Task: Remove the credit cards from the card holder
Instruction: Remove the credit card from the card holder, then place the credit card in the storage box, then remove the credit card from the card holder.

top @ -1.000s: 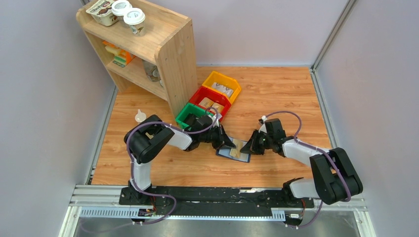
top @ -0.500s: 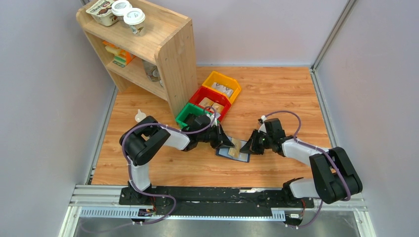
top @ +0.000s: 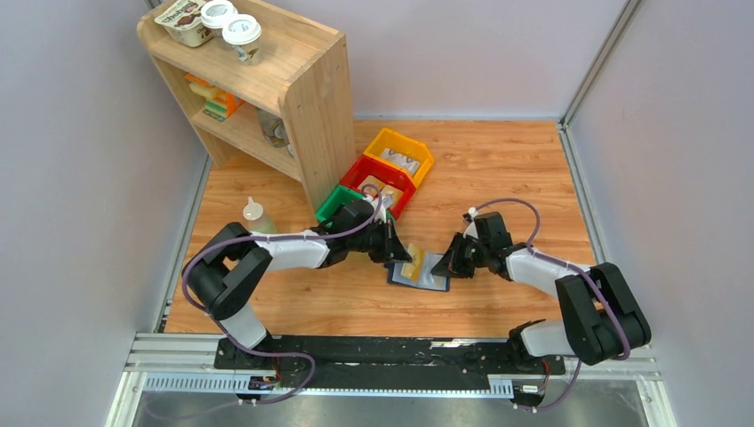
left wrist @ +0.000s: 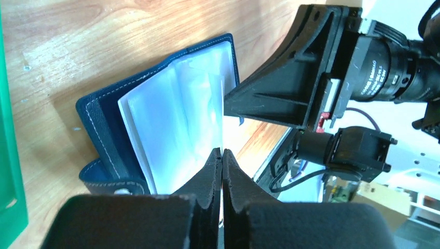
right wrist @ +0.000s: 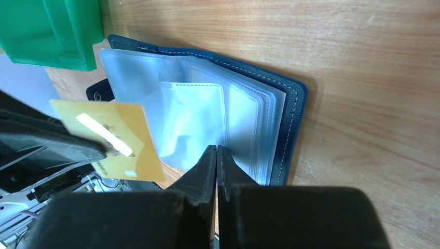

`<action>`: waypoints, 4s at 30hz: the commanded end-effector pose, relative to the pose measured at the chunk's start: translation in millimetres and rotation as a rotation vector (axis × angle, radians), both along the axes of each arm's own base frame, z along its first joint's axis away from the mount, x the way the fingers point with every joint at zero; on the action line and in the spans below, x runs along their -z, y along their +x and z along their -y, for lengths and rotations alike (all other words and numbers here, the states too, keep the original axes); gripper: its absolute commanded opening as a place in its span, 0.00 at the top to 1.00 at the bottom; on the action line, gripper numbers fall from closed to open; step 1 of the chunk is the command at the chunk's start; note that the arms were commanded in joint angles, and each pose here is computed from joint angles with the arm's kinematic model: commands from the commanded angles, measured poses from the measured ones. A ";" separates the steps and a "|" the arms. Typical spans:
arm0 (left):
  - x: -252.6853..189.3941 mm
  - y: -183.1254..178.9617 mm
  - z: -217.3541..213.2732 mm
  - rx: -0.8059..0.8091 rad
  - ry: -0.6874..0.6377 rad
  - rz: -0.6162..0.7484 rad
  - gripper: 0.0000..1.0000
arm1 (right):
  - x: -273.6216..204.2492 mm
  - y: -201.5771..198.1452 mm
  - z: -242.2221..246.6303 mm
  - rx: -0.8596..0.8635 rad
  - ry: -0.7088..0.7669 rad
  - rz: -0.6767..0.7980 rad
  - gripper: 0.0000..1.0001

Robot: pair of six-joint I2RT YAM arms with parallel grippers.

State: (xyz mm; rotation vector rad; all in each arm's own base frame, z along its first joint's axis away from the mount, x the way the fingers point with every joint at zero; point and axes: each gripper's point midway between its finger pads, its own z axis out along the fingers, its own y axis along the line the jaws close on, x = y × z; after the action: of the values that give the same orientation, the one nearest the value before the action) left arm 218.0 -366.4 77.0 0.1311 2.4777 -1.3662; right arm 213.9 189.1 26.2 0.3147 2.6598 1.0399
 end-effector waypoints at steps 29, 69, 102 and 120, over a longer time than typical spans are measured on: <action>-77.9 211.4 -71.1 0.057 0.539 0.490 1.00 | -77.8 24.6 53.2 0.025 -0.304 0.333 0.23; -99.6 66.4 -31.3 0.177 0.356 0.404 0.40 | -50.1 9.8 44.1 0.108 -0.216 0.214 0.36; 65.4 -36.8 6.8 0.272 0.450 0.110 0.62 | -4.4 -7.4 25.0 0.041 -0.182 0.085 0.58; 54.8 -40.8 22.8 0.236 0.326 0.084 0.63 | -51.5 11.9 -27.6 -0.053 -0.018 0.160 0.59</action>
State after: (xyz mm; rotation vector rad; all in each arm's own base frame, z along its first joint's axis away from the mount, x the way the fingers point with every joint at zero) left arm 184.5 -387.9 27.3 0.5811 2.6489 -0.9711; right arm 208.3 196.1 50.0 0.2039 2.6337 0.9221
